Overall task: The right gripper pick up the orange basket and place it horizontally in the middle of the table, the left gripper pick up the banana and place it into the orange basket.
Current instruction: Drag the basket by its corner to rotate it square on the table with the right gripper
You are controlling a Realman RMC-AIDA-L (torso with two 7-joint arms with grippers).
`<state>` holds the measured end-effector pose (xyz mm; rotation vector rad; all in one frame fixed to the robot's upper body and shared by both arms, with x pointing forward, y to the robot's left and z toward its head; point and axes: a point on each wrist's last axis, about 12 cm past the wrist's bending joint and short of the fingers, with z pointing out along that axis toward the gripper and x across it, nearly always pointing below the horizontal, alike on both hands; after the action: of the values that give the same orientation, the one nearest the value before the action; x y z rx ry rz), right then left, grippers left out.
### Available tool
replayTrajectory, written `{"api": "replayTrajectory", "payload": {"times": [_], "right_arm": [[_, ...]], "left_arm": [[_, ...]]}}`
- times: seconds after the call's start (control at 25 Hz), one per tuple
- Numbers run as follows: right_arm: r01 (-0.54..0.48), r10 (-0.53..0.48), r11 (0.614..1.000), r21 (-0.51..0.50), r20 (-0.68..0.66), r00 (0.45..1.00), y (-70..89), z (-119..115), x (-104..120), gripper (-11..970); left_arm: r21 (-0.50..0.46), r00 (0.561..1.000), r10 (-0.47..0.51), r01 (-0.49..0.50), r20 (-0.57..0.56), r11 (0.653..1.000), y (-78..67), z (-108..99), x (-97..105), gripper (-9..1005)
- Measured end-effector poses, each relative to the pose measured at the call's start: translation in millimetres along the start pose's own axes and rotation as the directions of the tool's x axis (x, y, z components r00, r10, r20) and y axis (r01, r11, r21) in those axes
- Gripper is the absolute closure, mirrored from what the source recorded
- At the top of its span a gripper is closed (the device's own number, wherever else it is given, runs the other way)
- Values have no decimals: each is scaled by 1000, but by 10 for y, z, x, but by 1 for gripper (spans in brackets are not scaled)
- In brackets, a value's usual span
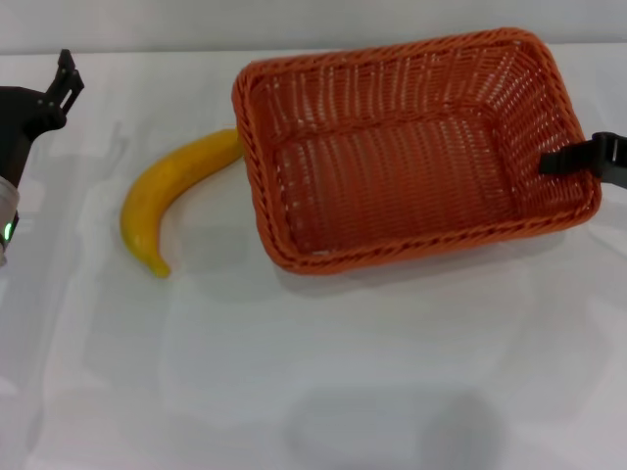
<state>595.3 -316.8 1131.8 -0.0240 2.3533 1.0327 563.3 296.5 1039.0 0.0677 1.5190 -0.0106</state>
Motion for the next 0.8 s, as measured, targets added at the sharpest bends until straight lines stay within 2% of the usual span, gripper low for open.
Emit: {"api": "replayTrajectory", "payload": {"times": [0.52,0.8], "right_arm": [[-22,22,1000,-20,-2,1000,-13,32,39,703],[-38,39,998,-53,12,999,-6,57,64,499]], "left_arm": [[0,1000,3,-3,0,1000,3,3,-2,103],[-1,1000,4,-4,-1,1000,10,1,0,103]]}}
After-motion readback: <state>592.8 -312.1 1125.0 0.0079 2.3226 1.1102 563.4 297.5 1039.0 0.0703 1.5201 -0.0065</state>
